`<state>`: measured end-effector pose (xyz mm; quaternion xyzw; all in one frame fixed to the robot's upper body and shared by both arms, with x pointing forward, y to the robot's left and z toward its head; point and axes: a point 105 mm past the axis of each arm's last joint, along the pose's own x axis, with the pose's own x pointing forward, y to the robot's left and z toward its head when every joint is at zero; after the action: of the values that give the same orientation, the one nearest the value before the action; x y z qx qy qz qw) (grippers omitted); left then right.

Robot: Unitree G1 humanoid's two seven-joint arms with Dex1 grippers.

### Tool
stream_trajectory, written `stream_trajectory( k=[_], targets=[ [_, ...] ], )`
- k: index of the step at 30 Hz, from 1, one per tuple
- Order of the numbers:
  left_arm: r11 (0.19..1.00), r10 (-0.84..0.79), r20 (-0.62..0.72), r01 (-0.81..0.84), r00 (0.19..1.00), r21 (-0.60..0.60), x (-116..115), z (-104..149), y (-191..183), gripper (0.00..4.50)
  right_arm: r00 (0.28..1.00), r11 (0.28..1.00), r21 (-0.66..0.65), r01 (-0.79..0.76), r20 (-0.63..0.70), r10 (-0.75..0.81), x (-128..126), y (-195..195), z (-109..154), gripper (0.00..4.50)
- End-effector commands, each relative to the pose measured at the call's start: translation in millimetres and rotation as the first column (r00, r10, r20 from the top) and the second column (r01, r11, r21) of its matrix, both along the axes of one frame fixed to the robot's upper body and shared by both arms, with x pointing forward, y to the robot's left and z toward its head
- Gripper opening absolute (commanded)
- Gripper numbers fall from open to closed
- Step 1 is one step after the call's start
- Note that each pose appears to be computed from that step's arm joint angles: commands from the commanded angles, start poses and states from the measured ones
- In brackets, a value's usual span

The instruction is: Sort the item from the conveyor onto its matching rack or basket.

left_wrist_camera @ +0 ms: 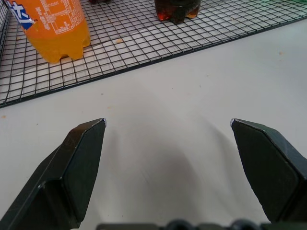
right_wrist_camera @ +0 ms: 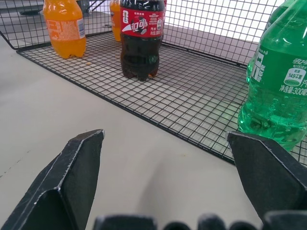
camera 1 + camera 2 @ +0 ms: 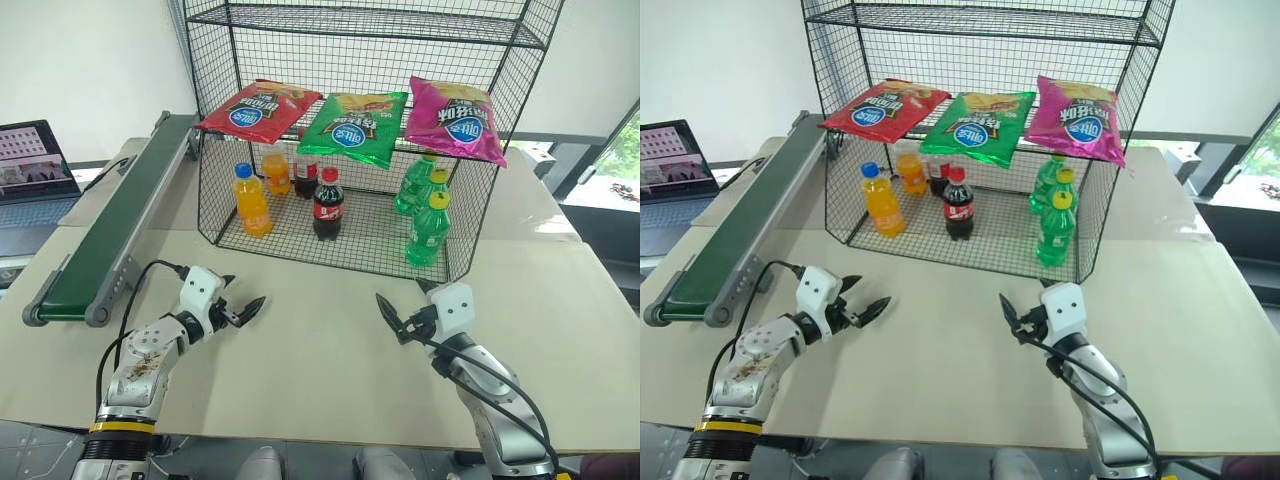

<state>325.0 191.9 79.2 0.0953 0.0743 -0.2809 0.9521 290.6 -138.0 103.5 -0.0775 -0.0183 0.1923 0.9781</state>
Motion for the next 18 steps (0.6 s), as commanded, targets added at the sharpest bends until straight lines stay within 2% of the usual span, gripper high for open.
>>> stream_trajectory(
  k=[1, 3, 6, 8, 18],
  targets=[
    [0.998, 0.040, 0.066, -0.042, 0.997, 0.035, 4.0, 9.9, -2.0, 4.44, 0.999, 1.000, 0.023, -0.020, 0.041, 0.019, -11.2, 0.2, 11.7, 4.50],
    [0.992, 0.094, 0.123, -0.104, 0.988, 0.074, 7.9, 12.5, -3.5, 4.44, 0.999, 1.000, 0.024, -0.016, 0.043, 0.015, -19.6, -0.8, 11.6, 4.50],
    [0.992, 0.111, 0.113, -0.117, 0.987, 0.046, 11.1, 11.3, -3.4, 4.44, 0.999, 0.999, 0.012, 0.036, 0.036, -0.037, -21.6, -8.7, 7.7, 4.50],
    [0.997, 0.083, 0.091, -0.082, 0.992, -0.012, 8.6, 14.7, -4.9, 4.44, 0.998, 0.998, 0.022, 0.055, 0.043, -0.055, -21.8, -9.1, 10.6, 4.50],
    [0.997, 0.067, 0.098, -0.063, 0.993, -0.048, 3.8, 18.0, -3.7, 4.44, 0.996, 0.998, -0.006, 0.064, 0.070, -0.063, -19.6, -9.2, 17.0, 4.50]
  ],
)
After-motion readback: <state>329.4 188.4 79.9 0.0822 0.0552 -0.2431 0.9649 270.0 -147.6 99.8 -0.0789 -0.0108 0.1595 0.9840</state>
